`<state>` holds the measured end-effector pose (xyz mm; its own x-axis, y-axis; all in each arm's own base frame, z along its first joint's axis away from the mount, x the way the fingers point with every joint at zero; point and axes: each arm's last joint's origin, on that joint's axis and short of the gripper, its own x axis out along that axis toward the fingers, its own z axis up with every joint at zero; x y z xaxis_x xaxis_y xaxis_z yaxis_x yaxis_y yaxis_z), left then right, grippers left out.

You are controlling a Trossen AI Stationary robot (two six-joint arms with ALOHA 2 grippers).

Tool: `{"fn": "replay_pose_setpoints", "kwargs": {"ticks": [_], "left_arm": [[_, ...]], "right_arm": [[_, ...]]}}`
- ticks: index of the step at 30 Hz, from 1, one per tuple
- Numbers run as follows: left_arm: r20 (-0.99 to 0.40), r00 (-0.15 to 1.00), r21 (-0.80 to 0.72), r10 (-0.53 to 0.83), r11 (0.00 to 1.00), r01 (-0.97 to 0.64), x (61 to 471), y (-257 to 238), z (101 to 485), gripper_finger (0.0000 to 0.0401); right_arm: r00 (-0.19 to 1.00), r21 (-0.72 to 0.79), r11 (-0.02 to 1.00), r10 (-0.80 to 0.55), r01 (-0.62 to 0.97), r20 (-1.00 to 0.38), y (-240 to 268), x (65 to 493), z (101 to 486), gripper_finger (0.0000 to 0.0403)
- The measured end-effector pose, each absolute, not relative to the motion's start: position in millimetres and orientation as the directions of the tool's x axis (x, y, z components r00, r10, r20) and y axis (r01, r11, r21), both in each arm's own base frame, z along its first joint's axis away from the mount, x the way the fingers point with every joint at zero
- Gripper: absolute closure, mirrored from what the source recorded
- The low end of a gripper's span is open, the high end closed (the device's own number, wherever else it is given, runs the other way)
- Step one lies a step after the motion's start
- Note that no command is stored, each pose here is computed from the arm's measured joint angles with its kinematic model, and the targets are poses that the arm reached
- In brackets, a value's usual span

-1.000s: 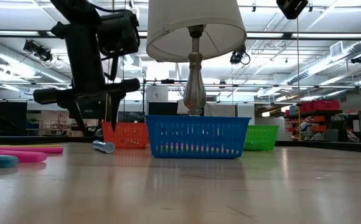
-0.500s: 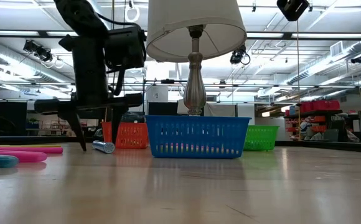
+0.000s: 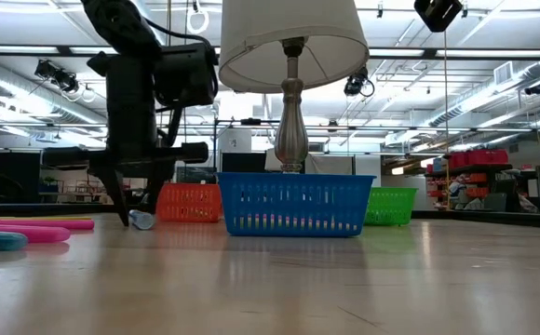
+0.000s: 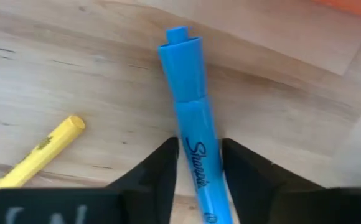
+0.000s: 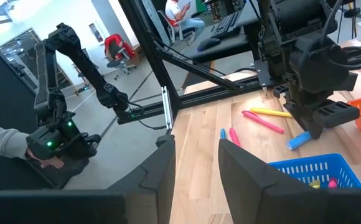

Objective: Pick & Place Markers
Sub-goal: Put the blue large highlighter pen into the green bin

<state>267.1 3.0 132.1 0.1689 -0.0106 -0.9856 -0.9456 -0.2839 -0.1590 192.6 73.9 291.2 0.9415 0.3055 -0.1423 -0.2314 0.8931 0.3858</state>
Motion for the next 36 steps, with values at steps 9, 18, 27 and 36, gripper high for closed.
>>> {"fn": "replay_pose_setpoints", "kwargs": {"ticks": [9,18,27,36], "left_arm": [[-0.985,0.170,-0.156,-0.025,-0.281,-0.947,268,0,133,0.0334],[-0.960,0.244,-0.206,-0.140,-0.241,-0.949,282,-5,147,0.0327],[-0.934,0.309,-0.300,-0.180,-0.075,-0.951,298,-23,168,0.0333],[-0.930,0.263,-0.323,-0.257,0.233,-0.917,293,-63,173,0.0336]], "right_arm": [[0.941,0.386,0.893,0.305,-0.231,-0.143,74,193,291,0.0279],[0.942,0.383,0.894,0.305,-0.232,-0.142,74,193,291,0.0279],[0.943,0.402,0.887,0.303,-0.227,-0.136,74,193,292,0.0279],[0.943,0.481,0.852,0.304,-0.206,-0.133,74,193,292,0.0279]]}}
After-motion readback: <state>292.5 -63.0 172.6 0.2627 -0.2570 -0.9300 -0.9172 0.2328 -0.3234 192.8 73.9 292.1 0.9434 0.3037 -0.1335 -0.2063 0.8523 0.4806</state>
